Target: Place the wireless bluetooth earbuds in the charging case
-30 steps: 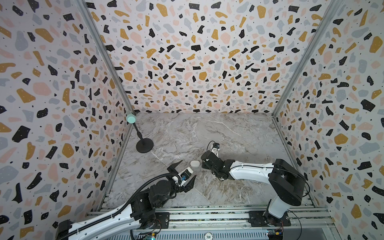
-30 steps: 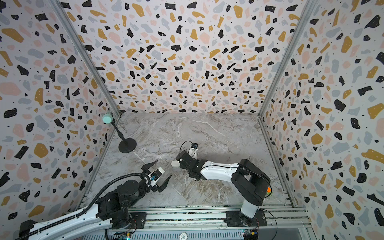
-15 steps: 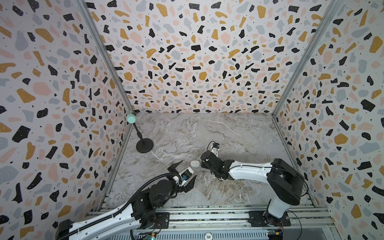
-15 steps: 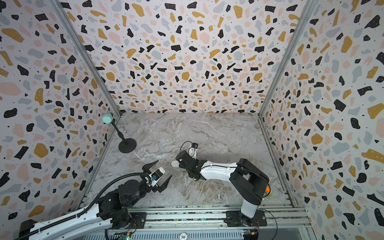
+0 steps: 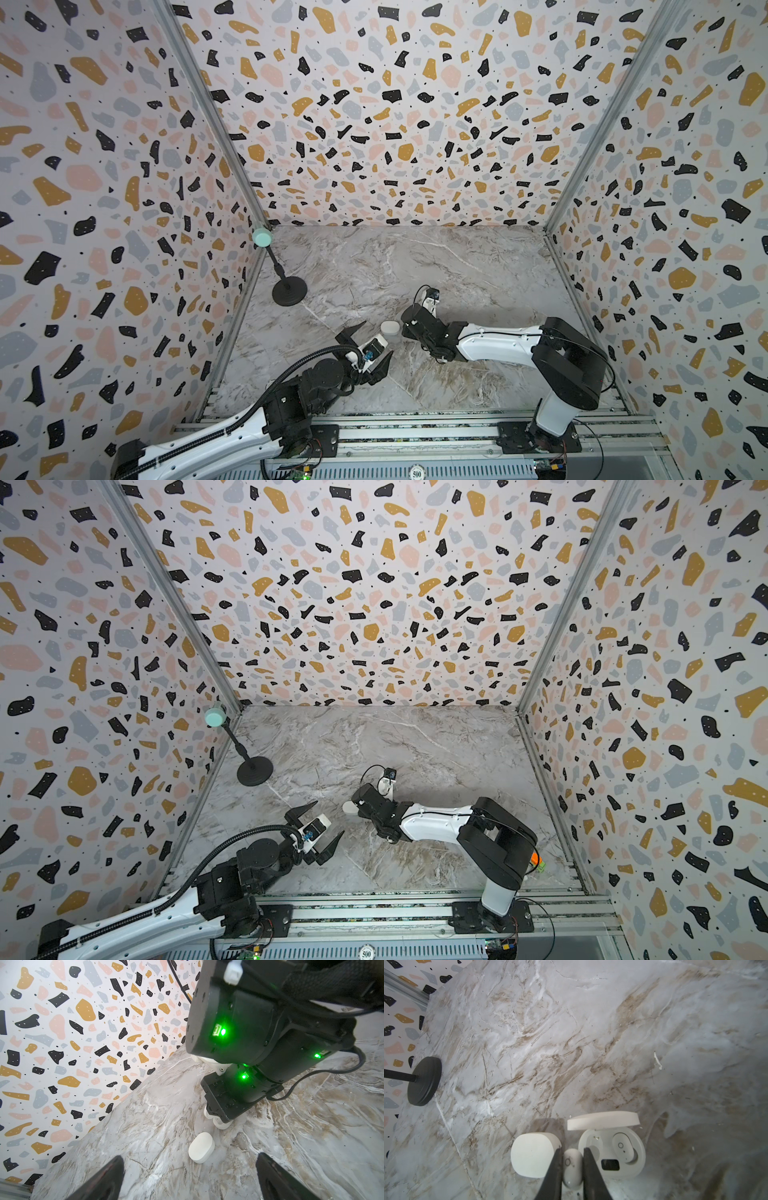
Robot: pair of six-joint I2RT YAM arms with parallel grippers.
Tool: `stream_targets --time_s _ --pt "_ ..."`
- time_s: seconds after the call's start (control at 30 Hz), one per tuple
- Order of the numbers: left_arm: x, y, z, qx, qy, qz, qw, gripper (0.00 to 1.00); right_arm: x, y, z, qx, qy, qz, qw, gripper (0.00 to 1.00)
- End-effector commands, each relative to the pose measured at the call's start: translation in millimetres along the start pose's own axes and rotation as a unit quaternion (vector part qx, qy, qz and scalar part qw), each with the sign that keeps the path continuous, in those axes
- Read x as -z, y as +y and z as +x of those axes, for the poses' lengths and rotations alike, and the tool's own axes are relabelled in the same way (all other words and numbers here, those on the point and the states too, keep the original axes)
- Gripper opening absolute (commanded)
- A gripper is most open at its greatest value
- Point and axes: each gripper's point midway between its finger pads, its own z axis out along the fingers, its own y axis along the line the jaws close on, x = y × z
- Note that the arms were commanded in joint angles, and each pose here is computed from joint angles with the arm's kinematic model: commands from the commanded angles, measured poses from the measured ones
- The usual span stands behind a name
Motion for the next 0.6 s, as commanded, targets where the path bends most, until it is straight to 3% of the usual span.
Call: stream_targets --time_s 0.0,0.57 --pt "-0.1 3.0 -7.9 0.013 -0.017 -0.004 1.000 1.00 -1.1 -6.4 3.5 -0.002 -0.002 0.011 1.000 0.06" --pt "-0.6 1.9 -7.6 0.013 -0.016 -0.001 1.000 1.00 -5.9 -12.2 8.0 -0.006 -0.003 0.020 1.000 0.06"
